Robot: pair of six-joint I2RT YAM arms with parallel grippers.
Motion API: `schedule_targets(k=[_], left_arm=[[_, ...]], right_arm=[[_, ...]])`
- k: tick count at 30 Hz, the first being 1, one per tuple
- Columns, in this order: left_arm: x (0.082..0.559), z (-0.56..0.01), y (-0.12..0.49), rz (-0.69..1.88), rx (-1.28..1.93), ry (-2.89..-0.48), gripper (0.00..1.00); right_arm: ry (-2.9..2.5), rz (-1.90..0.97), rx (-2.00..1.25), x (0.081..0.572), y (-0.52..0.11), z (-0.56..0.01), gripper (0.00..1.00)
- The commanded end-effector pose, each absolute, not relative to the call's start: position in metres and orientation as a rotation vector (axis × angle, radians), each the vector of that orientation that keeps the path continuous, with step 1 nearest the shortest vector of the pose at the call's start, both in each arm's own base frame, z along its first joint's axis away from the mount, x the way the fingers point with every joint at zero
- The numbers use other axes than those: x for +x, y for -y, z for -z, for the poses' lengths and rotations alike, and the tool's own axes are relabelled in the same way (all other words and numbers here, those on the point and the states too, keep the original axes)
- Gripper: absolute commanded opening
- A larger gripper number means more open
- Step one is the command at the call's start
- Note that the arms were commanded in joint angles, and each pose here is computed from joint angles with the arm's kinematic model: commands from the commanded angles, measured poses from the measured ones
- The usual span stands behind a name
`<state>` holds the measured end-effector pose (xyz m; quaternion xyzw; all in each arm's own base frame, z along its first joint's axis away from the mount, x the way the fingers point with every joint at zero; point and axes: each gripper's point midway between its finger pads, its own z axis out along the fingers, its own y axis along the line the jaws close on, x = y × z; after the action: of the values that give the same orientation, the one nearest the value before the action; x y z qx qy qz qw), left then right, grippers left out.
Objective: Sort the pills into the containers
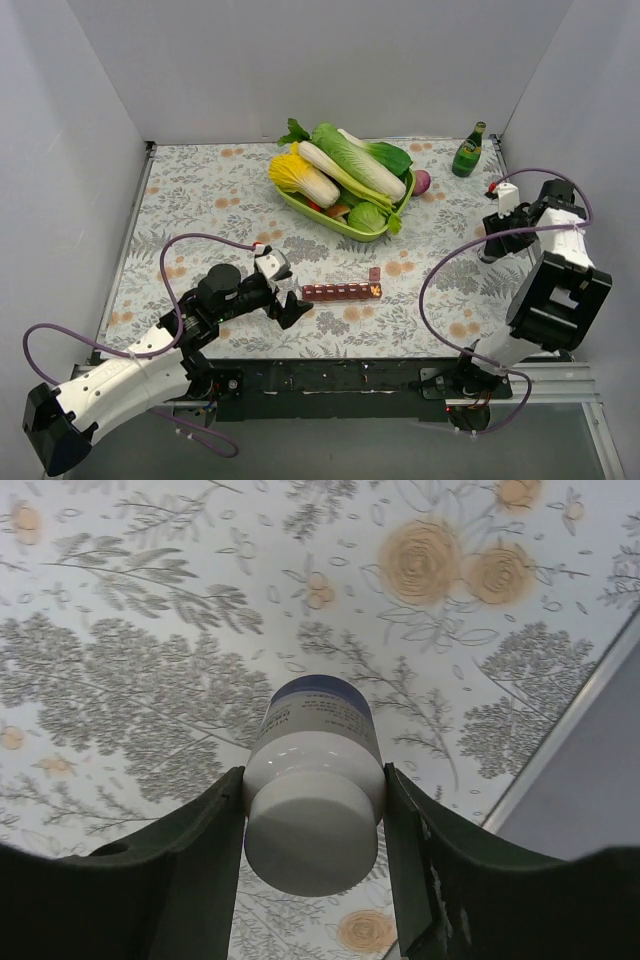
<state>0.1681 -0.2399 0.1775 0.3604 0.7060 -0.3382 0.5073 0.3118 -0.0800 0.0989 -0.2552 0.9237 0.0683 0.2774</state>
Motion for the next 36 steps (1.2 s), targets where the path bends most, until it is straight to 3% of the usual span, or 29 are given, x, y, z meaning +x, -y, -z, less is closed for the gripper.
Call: schedule_targets(k=[1, 13, 20, 28, 36], left_arm=[[0.169, -0.189, 0.241, 0.820, 0.874, -1.651, 0.98], [0.170, -0.181, 0.245, 0.813, 0.914, -1.640, 0.98], [0.173, -0.177, 0.252, 0.807, 0.971, -1.647, 0.98], [0.165, -0.161, 0.260, 0.809, 1.131, -1.589, 0.98], [0.165, -0.128, 0.260, 0.774, 1.239, -1.641, 0.98]], right_arm=[[-2.481, -0.051, -0.656, 0.345, 0.124, -0.108, 0.39], [-2.558, -0.189, -0.679, 0.355, 0.125, -0.074, 0.69], [-2.521, -0.121, -0.731, 0.355, 0.129, -0.097, 0.91], [-2.338, -0.139, -0.906, 0.366, 0.095, -0.170, 0.95], [-1.966, -0.488, -1.382, 0.323, -0.055, -0.163, 0.94]])
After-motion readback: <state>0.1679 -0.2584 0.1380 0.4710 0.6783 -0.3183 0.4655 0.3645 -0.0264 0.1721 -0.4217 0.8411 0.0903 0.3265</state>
